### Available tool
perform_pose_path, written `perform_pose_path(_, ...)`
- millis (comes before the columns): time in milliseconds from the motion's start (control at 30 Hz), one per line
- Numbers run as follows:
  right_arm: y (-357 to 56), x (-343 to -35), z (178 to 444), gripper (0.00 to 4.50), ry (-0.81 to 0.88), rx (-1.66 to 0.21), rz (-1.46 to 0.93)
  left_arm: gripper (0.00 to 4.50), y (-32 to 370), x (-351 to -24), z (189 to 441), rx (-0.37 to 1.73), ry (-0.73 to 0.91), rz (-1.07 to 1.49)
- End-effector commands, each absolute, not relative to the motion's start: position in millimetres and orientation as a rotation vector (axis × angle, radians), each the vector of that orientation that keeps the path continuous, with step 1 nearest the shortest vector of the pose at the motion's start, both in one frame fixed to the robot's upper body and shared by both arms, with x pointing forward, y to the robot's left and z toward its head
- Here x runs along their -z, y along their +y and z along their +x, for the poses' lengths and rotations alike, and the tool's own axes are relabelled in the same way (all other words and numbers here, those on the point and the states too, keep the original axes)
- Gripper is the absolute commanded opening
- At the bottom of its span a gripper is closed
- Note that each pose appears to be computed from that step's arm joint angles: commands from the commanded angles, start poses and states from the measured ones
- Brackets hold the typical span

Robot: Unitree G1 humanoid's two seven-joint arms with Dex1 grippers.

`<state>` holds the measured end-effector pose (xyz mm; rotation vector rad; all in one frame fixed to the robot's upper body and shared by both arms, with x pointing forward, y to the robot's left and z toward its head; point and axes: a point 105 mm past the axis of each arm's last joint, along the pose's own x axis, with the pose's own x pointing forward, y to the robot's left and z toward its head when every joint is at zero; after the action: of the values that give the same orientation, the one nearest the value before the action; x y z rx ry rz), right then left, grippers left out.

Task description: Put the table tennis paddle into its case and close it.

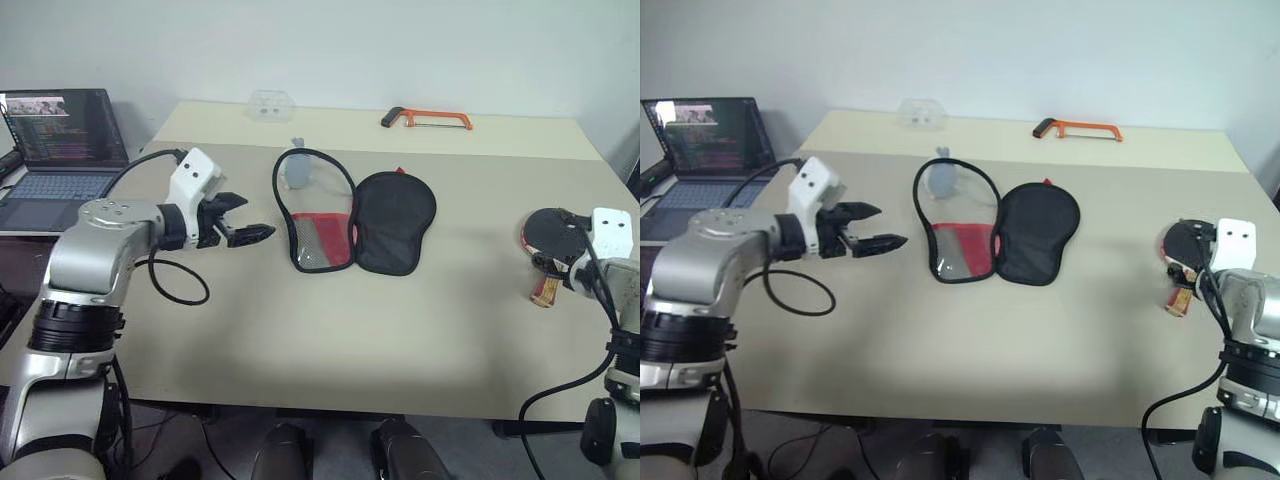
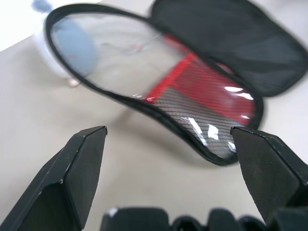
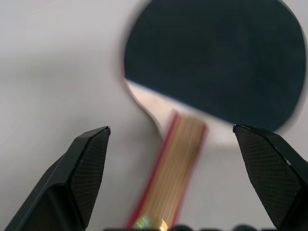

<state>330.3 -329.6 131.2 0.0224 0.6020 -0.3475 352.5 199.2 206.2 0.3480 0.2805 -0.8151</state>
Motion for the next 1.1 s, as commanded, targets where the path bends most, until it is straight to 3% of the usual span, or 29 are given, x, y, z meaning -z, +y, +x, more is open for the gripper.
perform_pose_path(33,-325,-145,323,4.5,0.555,0.437,0.028,4.48,186,-215,345,0.883,0.24,0.389)
perform_pose_path(300,-327,-108,319,4.5,0.629,0.601,0.164,4.48,167,-208,349,0.925,0.238,0.376)
perform_pose_path(600,-336,-99,348,4.5,0.575,0.64,0.202,4.48,169,-214,353,0.886,0.227,0.385)
perform_pose_path(733,-336,-95,356,3.65,0.574,0.648,0.194,4.5,171,-216,354,0.871,0.218,0.381)
perform_pose_path(1000,-342,-76,349,1.17,0.602,0.688,0.224,4.5,176,-220,353,0.848,0.2,0.383)
perform_pose_path(1100,-340,-80,351,1.09,0.579,0.685,0.224,4.5,176,-220,353,0.847,0.199,0.382)
